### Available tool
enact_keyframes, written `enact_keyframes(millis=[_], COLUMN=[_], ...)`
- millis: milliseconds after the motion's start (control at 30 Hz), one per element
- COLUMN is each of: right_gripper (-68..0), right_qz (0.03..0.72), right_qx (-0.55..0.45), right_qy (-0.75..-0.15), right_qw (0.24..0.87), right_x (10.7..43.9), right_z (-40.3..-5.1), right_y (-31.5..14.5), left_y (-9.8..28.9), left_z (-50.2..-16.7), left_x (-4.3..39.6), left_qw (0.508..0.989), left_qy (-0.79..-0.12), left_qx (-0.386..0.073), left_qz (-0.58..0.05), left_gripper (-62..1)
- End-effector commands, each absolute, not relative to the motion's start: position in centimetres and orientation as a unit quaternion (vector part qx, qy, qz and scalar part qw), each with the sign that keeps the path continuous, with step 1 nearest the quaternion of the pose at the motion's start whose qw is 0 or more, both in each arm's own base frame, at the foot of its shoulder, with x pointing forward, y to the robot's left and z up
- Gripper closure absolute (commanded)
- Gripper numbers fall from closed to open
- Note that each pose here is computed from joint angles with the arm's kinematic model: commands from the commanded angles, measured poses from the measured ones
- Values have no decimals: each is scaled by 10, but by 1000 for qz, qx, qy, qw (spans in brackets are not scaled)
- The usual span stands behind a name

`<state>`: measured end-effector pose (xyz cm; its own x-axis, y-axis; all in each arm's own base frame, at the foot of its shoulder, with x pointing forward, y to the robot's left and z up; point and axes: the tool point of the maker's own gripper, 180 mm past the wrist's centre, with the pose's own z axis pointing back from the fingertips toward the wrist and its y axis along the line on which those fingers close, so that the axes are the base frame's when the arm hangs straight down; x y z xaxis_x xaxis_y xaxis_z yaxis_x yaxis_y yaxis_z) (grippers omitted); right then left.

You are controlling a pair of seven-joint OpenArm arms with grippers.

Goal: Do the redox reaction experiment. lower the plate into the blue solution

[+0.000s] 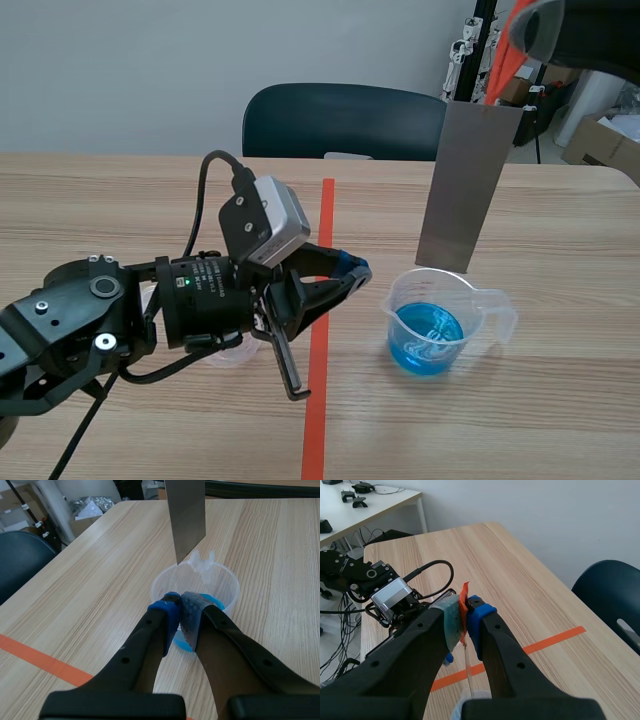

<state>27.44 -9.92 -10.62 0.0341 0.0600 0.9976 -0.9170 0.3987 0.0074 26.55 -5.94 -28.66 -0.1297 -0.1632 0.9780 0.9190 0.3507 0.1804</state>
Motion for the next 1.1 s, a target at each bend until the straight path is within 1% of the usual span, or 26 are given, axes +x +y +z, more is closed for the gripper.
enact_keyframes(millis=[0, 167, 233, 267, 300, 467, 533, 633, 767, 833, 967, 1067], right_gripper=[-2, -2, -2, -2, -2, -2, -2, -2, -2, -2, -2, -2], right_qz=[395, 394, 393, 394, 394, 390, 387, 376, 369, 364, 356, 354], right_qx=[379, 380, 381, 380, 380, 383, 385, 391, 394, 398, 404, 405], right_qy=[-584, -584, -584, -584, -584, -585, -585, -583, -580, -580, -577, -574], right_qw=[600, 599, 599, 600, 600, 599, 600, 605, 610, 611, 614, 617], right_x=[276, 276, 276, 276, 276, 276, 277, 278, 279, 279, 278, 277], right_z=[-92, -92, -92, -92, -92, -91, -90, -89, -90, -89, -92, -95], right_y=[-99, -99, -99, -99, -99, -99, -99, -100, -100, -101, -101, -101], left_y=[-62, -57, -52, -50, -48, -35, -30, -20, -2, 6, 21, 33], left_z=[-272, -276, -276, -273, -271, -268, -270, -273, -271, -270, -273, -277], left_x=[269, 268, 266, 263, 260, 241, 234, 226, 216, 211, 201, 192], left_qw=[562, 565, 568, 564, 560, 547, 551, 559, 567, 573, 591, 606], left_qy=[-603, -597, -598, -602, -605, -609, -603, -598, -601, -600, -594, -589], left_qx=[-329, -328, -335, -346, -352, -369, -368, -363, -355, -349, -339, -332], left_qz=[-461, -465, -456, -448, -444, -441, -444, -445, -439, -436, -428, -419], left_gripper=[-27, -28, -32, -39, -55, -228, -273, -322, -422, -457, -502, -548])
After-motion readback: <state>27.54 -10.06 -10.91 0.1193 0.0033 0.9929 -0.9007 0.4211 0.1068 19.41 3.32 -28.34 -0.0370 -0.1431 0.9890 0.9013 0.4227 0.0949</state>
